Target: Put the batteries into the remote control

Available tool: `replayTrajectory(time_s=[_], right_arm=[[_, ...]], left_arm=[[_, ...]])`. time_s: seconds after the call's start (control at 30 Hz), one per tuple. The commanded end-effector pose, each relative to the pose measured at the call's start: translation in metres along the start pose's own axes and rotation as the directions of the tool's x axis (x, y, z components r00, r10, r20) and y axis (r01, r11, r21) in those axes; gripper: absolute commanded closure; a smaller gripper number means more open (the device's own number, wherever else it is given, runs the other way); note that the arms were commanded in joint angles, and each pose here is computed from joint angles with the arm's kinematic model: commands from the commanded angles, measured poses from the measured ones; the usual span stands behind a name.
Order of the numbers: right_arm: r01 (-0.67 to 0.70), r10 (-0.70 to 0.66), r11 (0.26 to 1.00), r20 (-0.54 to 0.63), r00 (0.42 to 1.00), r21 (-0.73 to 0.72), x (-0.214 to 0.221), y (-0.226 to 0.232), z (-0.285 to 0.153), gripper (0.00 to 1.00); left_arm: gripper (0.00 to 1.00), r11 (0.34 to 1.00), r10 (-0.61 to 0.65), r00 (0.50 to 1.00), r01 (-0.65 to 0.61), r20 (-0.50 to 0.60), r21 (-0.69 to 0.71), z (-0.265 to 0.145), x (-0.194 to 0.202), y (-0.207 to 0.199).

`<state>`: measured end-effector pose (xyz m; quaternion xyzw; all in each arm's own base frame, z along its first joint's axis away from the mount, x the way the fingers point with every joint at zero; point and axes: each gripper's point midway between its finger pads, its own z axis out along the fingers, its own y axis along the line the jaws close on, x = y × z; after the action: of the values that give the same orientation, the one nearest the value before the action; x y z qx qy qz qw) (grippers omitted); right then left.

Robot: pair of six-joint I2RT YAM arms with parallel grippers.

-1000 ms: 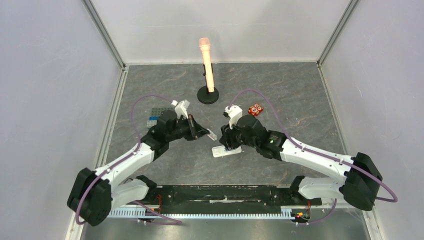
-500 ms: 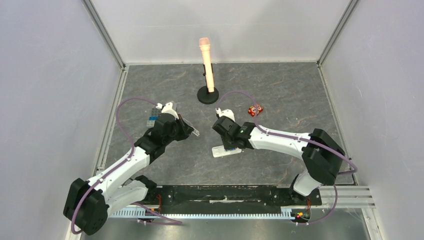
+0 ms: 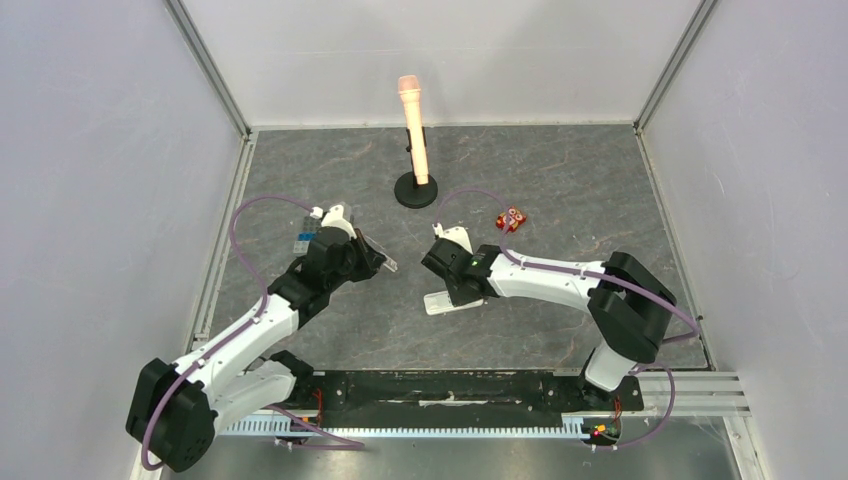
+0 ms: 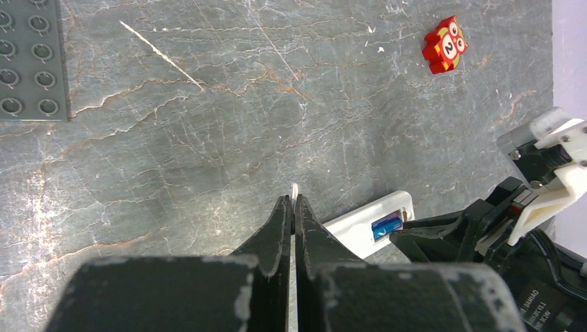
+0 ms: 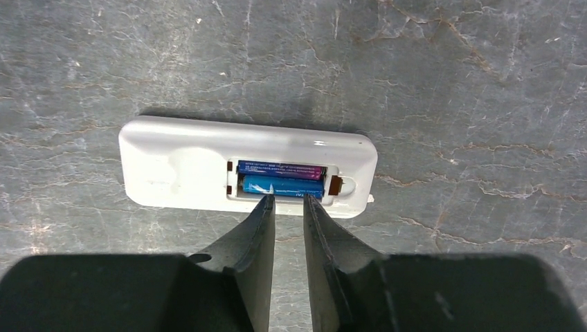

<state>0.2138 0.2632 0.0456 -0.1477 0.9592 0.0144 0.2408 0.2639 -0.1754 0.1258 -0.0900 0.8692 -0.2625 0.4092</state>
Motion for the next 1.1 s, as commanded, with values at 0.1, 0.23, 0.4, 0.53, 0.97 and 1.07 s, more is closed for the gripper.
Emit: replayTrajectory(time_s=[0.1, 0.23, 0.4, 0.53, 0.97, 1.07], right_arm=[[-0.025, 0.025, 1.0, 0.022, 0.999, 0.002, -0.012, 0.008, 0.001, 0.76], [-0.03, 0.03, 1.0, 0.008, 1.0, -0.001, -0.007, 0.009, 0.004, 0.76], [-0.047, 0.047, 0.999, -0.018, 0.999, -0.013, 0.001, 0.01, 0.008, 0.76], [-0.08, 0.079, 0.997, -0.044, 0.996, -0.021, 0.01, 0.008, 0.012, 0.76], [-0.151, 0.148, 0.988, -0.099, 0.984, -0.025, 0.027, 0.001, 0.021, 0.82], [-0.155, 0.151, 0.988, -0.111, 0.982, -0.026, 0.032, 0.0, 0.022, 0.83]], left_arm=[[0.98, 1.0, 0.022, 0.998, -0.021, 0.055, -0.015, -0.003, -0.011, 0.004], [0.98, 1.0, 0.023, 0.998, -0.022, 0.058, -0.017, -0.003, -0.012, 0.004], [0.98, 1.0, 0.023, 0.998, -0.022, 0.059, -0.018, -0.003, -0.012, 0.004], [0.98, 1.0, 0.023, 0.998, -0.022, 0.061, -0.02, -0.004, -0.012, 0.005], [0.98, 1.0, 0.024, 0.998, -0.023, 0.065, -0.022, -0.004, -0.012, 0.006], [0.98, 1.0, 0.024, 0.997, -0.023, 0.067, -0.021, -0.004, -0.013, 0.005]])
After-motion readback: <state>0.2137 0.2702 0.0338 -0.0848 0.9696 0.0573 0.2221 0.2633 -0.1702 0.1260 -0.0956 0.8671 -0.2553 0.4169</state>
